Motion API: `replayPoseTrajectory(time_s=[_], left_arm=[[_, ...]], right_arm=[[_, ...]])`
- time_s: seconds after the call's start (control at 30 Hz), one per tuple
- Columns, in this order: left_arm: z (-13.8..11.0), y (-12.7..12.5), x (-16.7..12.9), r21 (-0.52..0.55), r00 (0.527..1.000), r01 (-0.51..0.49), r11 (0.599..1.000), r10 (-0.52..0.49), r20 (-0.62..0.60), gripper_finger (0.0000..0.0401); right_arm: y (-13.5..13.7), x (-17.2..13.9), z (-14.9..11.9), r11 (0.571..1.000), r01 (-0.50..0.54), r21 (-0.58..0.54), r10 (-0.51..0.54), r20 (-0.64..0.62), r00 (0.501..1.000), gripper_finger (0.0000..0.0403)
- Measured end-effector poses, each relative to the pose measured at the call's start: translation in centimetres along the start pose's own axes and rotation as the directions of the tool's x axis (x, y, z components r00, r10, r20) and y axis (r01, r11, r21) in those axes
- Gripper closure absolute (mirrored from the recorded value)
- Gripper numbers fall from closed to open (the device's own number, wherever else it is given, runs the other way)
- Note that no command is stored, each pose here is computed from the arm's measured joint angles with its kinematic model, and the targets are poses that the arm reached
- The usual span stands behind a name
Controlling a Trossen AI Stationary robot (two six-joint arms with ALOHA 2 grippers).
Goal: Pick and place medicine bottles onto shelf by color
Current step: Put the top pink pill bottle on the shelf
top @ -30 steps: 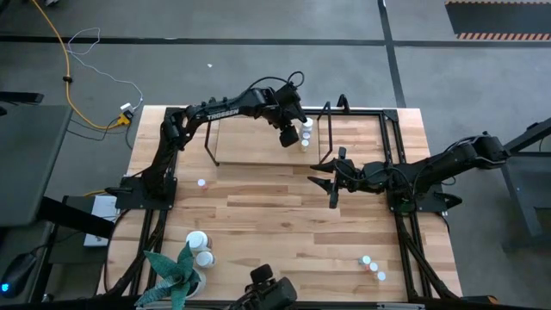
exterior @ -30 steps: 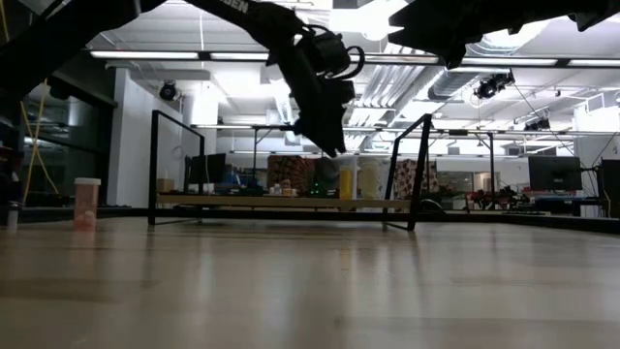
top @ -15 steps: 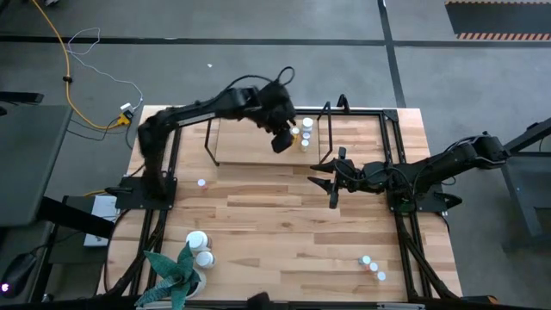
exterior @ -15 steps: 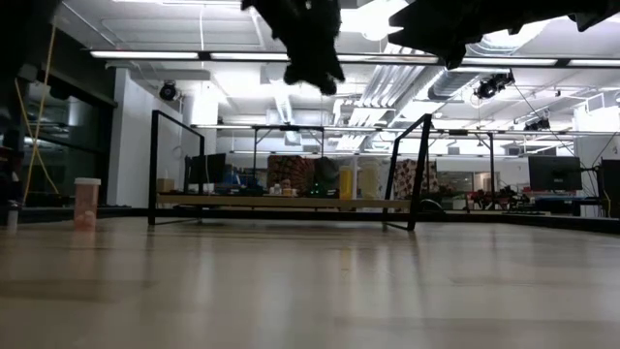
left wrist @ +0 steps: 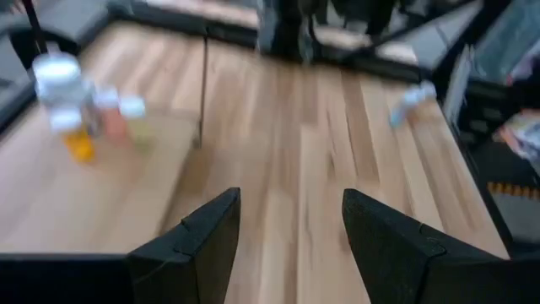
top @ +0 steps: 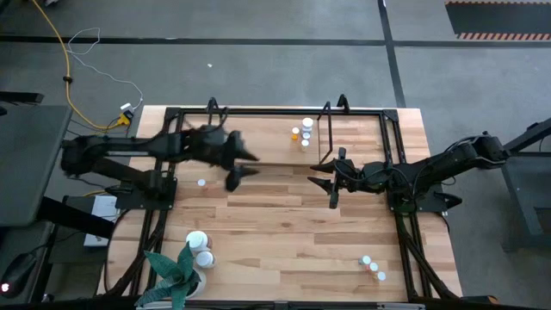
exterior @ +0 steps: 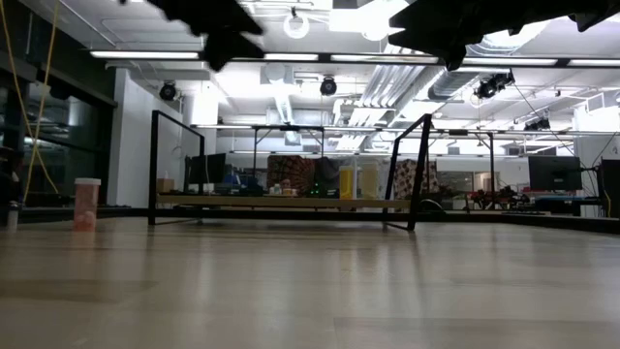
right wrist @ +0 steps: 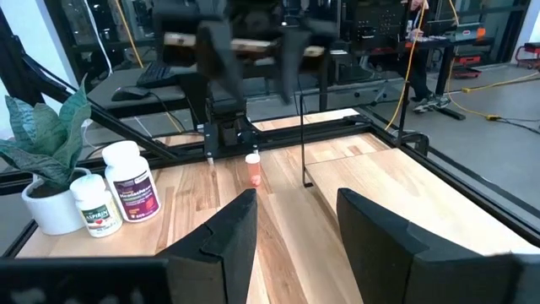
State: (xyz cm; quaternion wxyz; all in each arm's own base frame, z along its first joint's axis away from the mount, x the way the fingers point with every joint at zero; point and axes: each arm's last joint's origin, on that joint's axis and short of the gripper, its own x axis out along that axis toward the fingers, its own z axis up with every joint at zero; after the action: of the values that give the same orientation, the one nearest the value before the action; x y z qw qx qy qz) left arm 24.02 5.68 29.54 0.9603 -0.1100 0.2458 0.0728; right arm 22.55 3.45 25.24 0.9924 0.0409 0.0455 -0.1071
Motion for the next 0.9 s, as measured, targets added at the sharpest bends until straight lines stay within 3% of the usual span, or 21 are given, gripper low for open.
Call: replayPoseTrajectory(time_s=[0.17, 0.33, 0.43, 0.6, 0.73, 0.9], left_arm=[[-2.9, -1.2, -2.9, -0.038, 0.990, 0.017, 0.999, -0.022, -0.141, 0.0204], [-4.8, -1.9, -5.2, -0.115, 0.955, -0.047, 0.992, 0.011, -0.297, 0.0204], [-6.1, -1.9, -6.1, -0.216, 0.904, -0.135, 0.967, 0.031, -0.427, 0.0204], [-7.9, -1.6, -6.9, -0.331, 0.784, -0.344, 0.879, 0.074, -0.617, 0.0204], [-8.3, -1.3, -6.8, -0.316, 0.742, -0.446, 0.837, 0.148, -0.654, 0.0204], [-8.4, -1.1, -5.8, -0.266, 0.705, -0.489, 0.831, 0.196, -0.682, 0.0204]], right_arm=[[0.0, 0.0, 0.0, 1.000, 0.000, -0.001, 0.000, -0.002, 1.000, 0.0247], [0.0, 0.0, 0.0, 1.000, 0.000, -0.001, 0.000, -0.002, 1.000, 0.0247], [0.0, 0.0, 0.0, 1.000, 0.000, -0.001, 0.000, -0.002, 1.000, 0.0247], [0.0, 0.0, 0.0, 1.000, 0.000, -0.001, 0.000, -0.003, 1.000, 0.0247], [0.0, 0.0, 0.0, 1.000, 0.000, -0.001, 0.000, -0.005, 1.000, 0.0247], [0.0, 0.0, -0.1, 1.000, 0.001, -0.004, -0.001, -0.011, 1.000, 0.0247]])
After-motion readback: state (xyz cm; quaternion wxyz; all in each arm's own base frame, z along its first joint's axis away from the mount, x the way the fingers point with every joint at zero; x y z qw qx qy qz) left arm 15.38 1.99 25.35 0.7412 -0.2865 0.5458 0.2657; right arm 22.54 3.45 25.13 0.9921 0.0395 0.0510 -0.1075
